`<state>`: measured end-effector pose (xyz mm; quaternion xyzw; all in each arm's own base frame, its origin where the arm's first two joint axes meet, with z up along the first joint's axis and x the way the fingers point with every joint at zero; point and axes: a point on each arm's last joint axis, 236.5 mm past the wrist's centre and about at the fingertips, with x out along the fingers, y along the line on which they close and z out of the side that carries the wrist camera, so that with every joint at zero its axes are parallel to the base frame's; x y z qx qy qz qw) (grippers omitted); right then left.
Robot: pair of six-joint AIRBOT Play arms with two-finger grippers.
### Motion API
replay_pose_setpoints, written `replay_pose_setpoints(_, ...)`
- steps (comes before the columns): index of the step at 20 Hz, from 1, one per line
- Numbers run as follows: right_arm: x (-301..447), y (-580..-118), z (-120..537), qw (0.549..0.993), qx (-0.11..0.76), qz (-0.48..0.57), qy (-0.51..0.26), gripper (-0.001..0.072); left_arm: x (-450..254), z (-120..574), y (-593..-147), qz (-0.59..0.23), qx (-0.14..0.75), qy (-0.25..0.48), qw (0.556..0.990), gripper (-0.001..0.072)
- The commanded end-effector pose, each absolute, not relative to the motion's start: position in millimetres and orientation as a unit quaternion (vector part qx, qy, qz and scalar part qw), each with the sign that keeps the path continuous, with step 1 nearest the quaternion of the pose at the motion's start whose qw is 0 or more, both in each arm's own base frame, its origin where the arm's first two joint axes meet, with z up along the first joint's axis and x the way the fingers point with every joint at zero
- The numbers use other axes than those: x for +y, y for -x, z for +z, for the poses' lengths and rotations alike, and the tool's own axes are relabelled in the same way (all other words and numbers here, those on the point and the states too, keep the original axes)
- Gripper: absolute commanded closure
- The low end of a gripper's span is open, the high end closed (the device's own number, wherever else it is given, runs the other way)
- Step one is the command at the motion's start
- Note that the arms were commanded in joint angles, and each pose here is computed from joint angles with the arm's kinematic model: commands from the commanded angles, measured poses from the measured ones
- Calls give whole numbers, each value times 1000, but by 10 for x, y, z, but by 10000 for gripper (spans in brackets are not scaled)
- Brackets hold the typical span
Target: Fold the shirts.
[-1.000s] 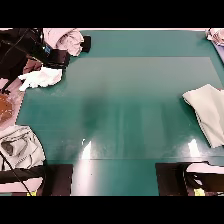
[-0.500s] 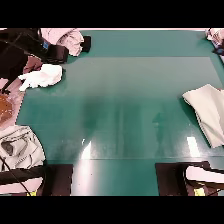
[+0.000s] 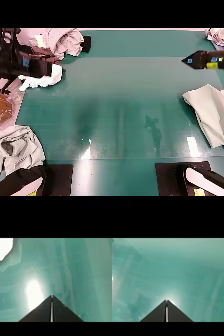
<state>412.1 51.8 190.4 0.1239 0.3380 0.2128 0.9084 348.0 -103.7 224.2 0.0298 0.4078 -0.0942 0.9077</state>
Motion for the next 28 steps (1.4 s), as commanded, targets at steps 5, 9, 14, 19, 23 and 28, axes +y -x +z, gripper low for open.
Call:
replay_pose_setpoints(5,564,-3828,1695,922,299,196,-150,693,-962,1977,-3311,-89,411,-28,907,684)
replay_pose_setpoints(9,587,-3717,1780,927,285,196,-145,693,-953,1954,-3286,-88,418,-30,904,683)
replay_pose_setpoints(14,616,-3593,2011,937,255,198,-131,693,-954,1940,-3269,-89,422,-30,902,683)
replay_pose_setpoints(19,656,-3428,2270,948,221,200,-114,693,-955,1941,-3269,-89,422,-30,902,683)
replay_pose_setpoints(23,701,-3242,2515,957,186,202,-97,693,-956,1941,-3269,-89,422,-30,902,683)
replay_pose_setpoints(28,782,-2911,2871,967,130,205,-70,693,-954,1938,-3266,-89,423,-30,901,683)
